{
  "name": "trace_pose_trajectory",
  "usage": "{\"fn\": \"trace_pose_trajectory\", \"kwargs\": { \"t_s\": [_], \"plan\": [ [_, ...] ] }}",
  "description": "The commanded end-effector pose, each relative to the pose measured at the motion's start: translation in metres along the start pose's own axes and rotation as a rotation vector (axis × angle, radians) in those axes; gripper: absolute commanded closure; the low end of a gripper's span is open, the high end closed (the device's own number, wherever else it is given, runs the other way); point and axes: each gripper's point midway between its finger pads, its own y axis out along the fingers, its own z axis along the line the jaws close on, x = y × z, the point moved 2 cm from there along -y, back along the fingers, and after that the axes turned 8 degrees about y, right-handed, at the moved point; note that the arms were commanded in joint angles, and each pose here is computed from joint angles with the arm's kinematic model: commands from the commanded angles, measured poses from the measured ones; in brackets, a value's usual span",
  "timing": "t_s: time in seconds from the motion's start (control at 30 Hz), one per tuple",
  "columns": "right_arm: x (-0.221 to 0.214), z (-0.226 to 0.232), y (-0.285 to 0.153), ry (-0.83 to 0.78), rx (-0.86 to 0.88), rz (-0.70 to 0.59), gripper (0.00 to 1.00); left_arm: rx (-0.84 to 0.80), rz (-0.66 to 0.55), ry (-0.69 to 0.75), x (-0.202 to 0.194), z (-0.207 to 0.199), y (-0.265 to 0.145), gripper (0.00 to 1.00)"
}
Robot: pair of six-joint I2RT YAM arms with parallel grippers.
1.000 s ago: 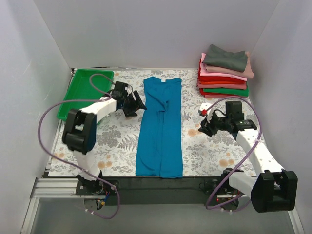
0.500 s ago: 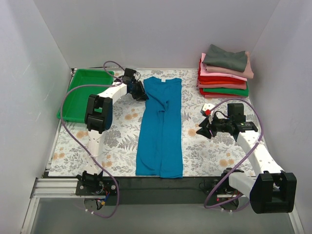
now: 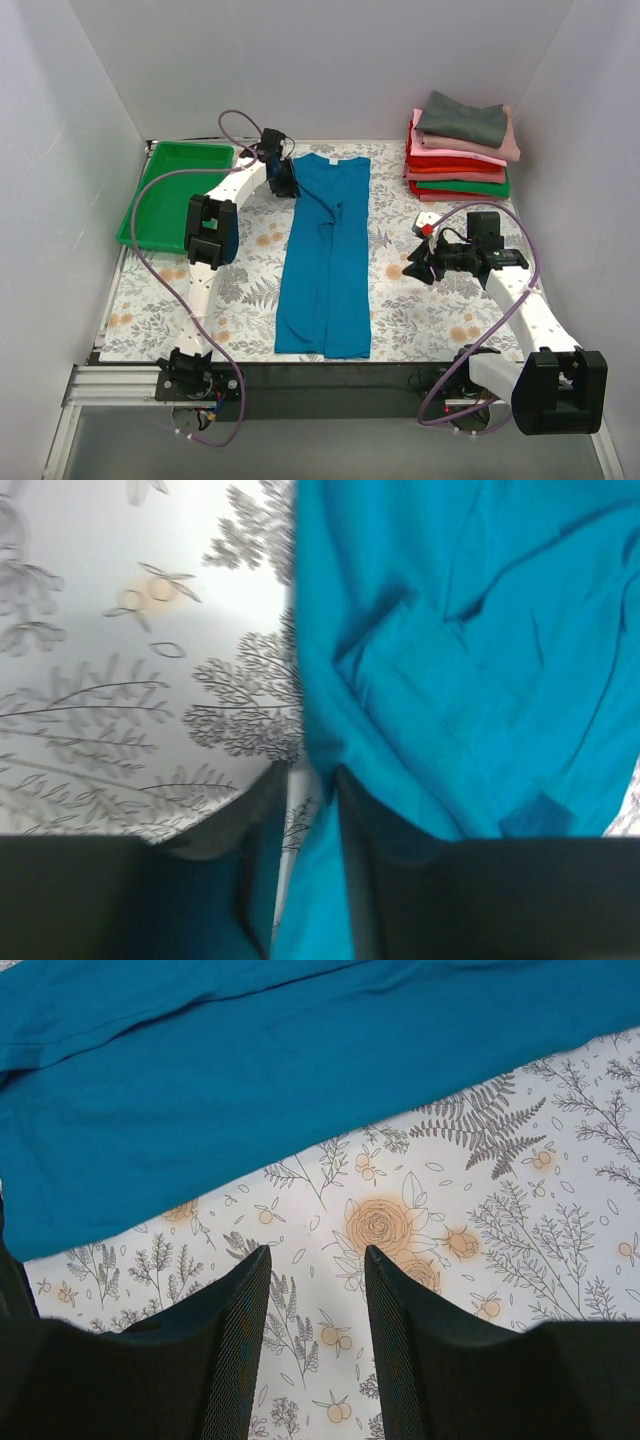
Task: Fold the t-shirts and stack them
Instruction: Fold the tshirt
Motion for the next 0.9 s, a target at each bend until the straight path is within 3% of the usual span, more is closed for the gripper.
{"fn": "trace_pose_trajectory", "kwargs": {
  "t_s": [0.0, 0.03, 0.1, 0.13, 0.17, 0.23, 0.27, 0.3, 0.33, 0.37, 0.4, 0.43, 0.5, 0.6, 0.67, 0.7, 0.77, 0.87],
  "plan": [
    [-0.003, 0.005, 0.003, 0.017, 0.041, -0.013, 0.5, 0.226, 0.053, 0.045, -0.013, 0.052, 0.004, 0.71],
    [-0.004, 0.007, 0.004, 0.019, 0.05, -0.014, 0.5, 0.254, 0.038, 0.052, -0.009, 0.056, 0.0, 0.6],
    [-0.003, 0.015, 0.004, 0.0, 0.094, -0.027, 0.5, 0.274, -0.005, 0.075, 0.003, 0.055, -0.015, 0.51],
    [-0.003, 0.018, 0.004, -0.008, 0.111, -0.031, 0.49, 0.27, -0.078, 0.087, 0.023, 0.047, -0.043, 0.47],
    [-0.002, 0.024, 0.006, -0.062, 0.139, -0.034, 0.48, 0.273, -0.076, 0.127, 0.018, 0.048, -0.053, 0.45],
    [-0.002, 0.038, 0.009, -0.128, 0.185, -0.006, 0.45, 0.203, -0.186, 0.199, 0.035, 0.032, -0.088, 0.41],
    [0.0, 0.055, 0.015, -0.221, 0.239, 0.008, 0.37, 0.081, -0.204, 0.249, 0.019, 0.013, -0.122, 0.38],
    [-0.003, 0.059, 0.018, -0.344, 0.242, 0.039, 0.3, -0.011, -0.308, 0.303, 0.028, 0.0, -0.145, 0.35],
    [-0.011, 0.068, 0.021, -0.421, 0.265, 0.062, 0.19, -0.088, -0.353, 0.323, 0.023, -0.009, -0.166, 0.29],
    [-0.014, 0.085, 0.026, -0.518, 0.322, 0.073, 0.02, -0.195, -0.472, 0.368, 0.024, -0.032, -0.223, 0.21],
    [-0.016, 0.089, 0.027, -0.604, 0.352, 0.084, 0.02, -0.312, -0.443, 0.401, -0.011, -0.035, -0.217, 0.08],
    [-0.021, 0.095, 0.027, -0.577, 0.394, 0.111, 0.02, -0.389, -0.455, 0.434, -0.026, -0.042, -0.232, 0.02],
    [-0.03, 0.108, 0.033, -0.532, 0.499, 0.194, 0.02, -0.56, -0.467, 0.533, -0.073, -0.057, -0.27, 0.02],
    [-0.044, 0.144, 0.041, -0.626, 0.629, 0.241, 0.05, -0.617, -0.484, 0.735, -0.134, -0.084, -0.308, 0.04],
    [-0.055, 0.157, 0.044, -0.631, 0.674, 0.266, 0.11, -0.541, -0.462, 0.941, -0.175, -0.092, -0.305, 0.04],
    [-0.062, 0.155, 0.047, -0.653, 0.662, 0.301, 0.14, -0.563, -0.379, 1.041, -0.216, -0.103, -0.307, 0.05],
    [-0.072, 0.159, 0.051, -0.706, 0.674, 0.334, 0.18, -0.529, -0.352, 1.168, -0.243, -0.093, -0.311, 0.17],
    [-0.085, 0.162, 0.057, -0.743, 0.685, 0.356, 0.24, -0.546, -0.299, 1.366, -0.284, -0.076, -0.31, 0.21]
  ]
}}
